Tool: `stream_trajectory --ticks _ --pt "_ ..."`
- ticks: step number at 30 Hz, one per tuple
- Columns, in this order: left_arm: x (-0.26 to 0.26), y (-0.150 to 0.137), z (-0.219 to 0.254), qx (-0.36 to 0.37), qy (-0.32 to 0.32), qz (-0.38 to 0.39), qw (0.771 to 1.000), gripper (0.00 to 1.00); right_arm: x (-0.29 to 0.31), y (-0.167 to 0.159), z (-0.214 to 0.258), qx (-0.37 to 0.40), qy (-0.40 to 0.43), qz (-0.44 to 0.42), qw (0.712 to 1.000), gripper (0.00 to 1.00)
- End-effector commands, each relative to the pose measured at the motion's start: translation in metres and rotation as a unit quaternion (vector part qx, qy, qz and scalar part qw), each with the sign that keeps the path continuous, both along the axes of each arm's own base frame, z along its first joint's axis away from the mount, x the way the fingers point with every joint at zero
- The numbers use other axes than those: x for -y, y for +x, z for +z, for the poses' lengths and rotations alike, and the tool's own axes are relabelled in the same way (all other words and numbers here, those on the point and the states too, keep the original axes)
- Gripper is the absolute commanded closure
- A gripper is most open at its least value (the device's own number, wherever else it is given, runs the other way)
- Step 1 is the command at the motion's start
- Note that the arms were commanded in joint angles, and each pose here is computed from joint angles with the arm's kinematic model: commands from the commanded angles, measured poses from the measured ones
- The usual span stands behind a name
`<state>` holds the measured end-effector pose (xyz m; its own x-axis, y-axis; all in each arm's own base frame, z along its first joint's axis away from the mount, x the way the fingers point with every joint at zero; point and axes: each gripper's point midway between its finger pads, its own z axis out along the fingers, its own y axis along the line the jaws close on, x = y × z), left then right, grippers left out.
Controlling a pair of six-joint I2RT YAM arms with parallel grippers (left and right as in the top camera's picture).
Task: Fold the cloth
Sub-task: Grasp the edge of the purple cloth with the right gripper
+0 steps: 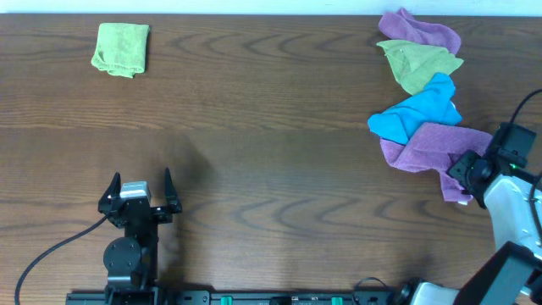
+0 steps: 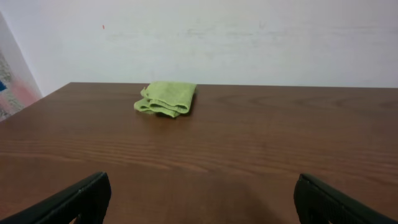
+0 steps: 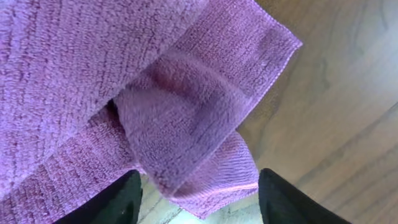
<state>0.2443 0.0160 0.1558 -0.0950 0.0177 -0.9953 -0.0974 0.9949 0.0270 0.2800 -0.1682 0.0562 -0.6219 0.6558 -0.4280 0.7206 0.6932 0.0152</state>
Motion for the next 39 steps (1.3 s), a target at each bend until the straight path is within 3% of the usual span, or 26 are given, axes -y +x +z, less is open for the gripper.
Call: stream_trajectory --ticks 1,7,13,14,16,17,22,28,34,39 --pt "-0.008 -0.002 -0.018 -0.03 0.008 0.023 0.999 0.05 -0.008 0.005 -0.001 0.013 0.029 0.01 0.999 0.38" --pt "-0.008 -0.002 -0.018 -0.03 0.008 0.023 0.999 0.04 -0.015 0.011 -0.005 0.02 0.047 0.026 0.998 0.37" --pt "-0.008 -0.002 -0.018 -0.03 0.008 0.023 0.999 0.05 -0.015 0.012 -0.022 0.003 0.057 0.025 0.998 0.48" --pt "-0.008 -0.002 -0.018 -0.03 0.008 0.023 0.999 0.05 -0.015 0.012 -0.023 0.001 0.057 0.025 0.998 0.55" --pt "-0.008 -0.002 -0.018 -0.03 0.008 0.023 0.999 0.05 -0.015 0.013 -0.023 0.004 0.056 0.025 0.998 0.88" --pt "-0.008 -0.002 -0.018 -0.03 0.008 0.023 0.999 0.05 -0.014 0.014 -0.022 0.007 0.055 0.025 0.998 0.99" --pt "-0.008 -0.002 -0.018 -0.03 0.008 0.023 0.999 0.05 -0.035 0.037 0.0 0.062 0.108 0.056 0.991 0.99" --pt "-0.008 -0.002 -0.018 -0.03 0.008 0.023 0.999 0.04 -0.069 0.062 0.101 0.12 0.073 0.155 0.978 0.99" --pt "-0.008 -0.002 -0.018 -0.03 0.008 0.023 0.999 0.05 -0.096 0.049 0.206 0.15 -0.02 0.198 0.968 0.99" --pt "-0.008 -0.002 -0.018 -0.03 0.008 0.023 0.999 0.05 -0.115 0.03 0.266 0.18 -0.029 0.228 0.956 0.99"
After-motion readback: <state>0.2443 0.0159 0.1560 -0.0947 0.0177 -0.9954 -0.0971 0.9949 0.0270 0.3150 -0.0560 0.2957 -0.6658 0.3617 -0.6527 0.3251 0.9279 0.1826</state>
